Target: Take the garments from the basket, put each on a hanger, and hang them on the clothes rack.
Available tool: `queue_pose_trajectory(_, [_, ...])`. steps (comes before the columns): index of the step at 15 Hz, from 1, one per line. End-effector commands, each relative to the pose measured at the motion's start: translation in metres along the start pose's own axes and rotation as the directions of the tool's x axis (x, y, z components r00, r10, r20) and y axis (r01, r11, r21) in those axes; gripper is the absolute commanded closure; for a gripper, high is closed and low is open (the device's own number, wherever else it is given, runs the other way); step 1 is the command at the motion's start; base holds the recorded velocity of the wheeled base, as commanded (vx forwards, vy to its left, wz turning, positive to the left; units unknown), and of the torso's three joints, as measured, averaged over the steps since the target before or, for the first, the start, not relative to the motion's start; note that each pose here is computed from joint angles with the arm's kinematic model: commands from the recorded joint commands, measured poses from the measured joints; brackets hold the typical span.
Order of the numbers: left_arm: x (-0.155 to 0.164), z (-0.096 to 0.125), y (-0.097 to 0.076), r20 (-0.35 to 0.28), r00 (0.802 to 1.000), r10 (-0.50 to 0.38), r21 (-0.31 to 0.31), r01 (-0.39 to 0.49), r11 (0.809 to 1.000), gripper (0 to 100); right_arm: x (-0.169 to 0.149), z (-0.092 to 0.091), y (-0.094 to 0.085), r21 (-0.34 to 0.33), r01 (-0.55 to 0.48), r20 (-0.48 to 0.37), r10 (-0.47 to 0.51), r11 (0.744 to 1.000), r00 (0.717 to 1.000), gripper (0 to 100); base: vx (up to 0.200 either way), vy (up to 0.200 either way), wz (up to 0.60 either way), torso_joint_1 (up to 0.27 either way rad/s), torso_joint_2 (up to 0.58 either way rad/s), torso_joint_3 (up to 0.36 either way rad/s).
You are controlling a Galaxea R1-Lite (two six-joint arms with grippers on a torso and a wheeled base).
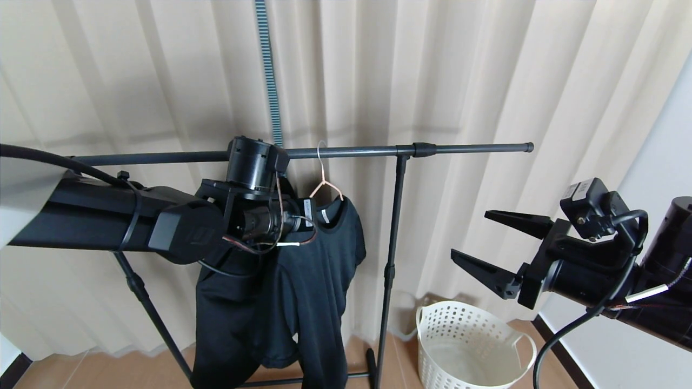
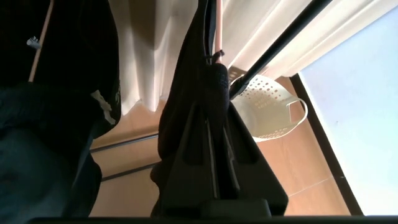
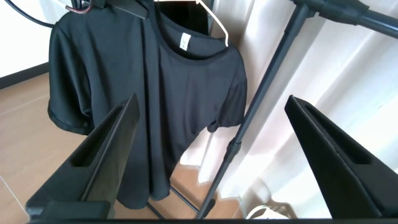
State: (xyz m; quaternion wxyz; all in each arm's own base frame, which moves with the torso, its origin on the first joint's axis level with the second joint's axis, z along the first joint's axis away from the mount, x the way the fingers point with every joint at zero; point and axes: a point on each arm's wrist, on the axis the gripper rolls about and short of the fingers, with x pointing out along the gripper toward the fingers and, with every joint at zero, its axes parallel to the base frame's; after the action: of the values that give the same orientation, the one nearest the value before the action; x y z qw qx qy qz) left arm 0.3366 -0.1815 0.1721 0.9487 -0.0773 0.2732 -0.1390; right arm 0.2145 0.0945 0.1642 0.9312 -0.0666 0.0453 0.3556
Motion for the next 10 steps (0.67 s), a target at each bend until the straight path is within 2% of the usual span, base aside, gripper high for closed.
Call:
queue_pose_trajectory(1, [-0.0008,0.0006,-0.0001,0.003,1.000,-0.001,0.000,0.001,1.000,100,0.0001,0.0001,0.0000,0.000,0.001,0.000,-0.001,1.000,1.000,0,0.000,0.000,0.00,0.000,0.00,0.000])
queue_pose_trajectory(6, [-0.0016,0.0004,-0.0018,0.011,1.000,0.017,0.004,-0.017,1.000,100,-0.0003,0.0005,-0.0003,-0.001,0.003,0.003,-0.003,1.000,1.000,0,0.000,0.000,0.00,0.000,0.00,0.000])
queue_pose_trajectory(7, [-0.0027,0.0000,-0.0028,0.010,1.000,0.014,0.006,-0.014,1.000,0,0.0000,0.0009,0.0000,-0.002,0.000,0.005,0.000,1.000,1.000,0,0.000,0.000,0.00,0.000,0.00,0.000])
queue_pose_trajectory(10, [-0.0028,-0.0015,-0.0043,0.011,1.000,0.026,0.009,-0.026,1.000,0,-0.0001,0.0005,0.0000,-0.001,0.001,0.003,-0.001,1.000,1.000,0,0.000,0.000,0.00,0.000,0.00,0.000])
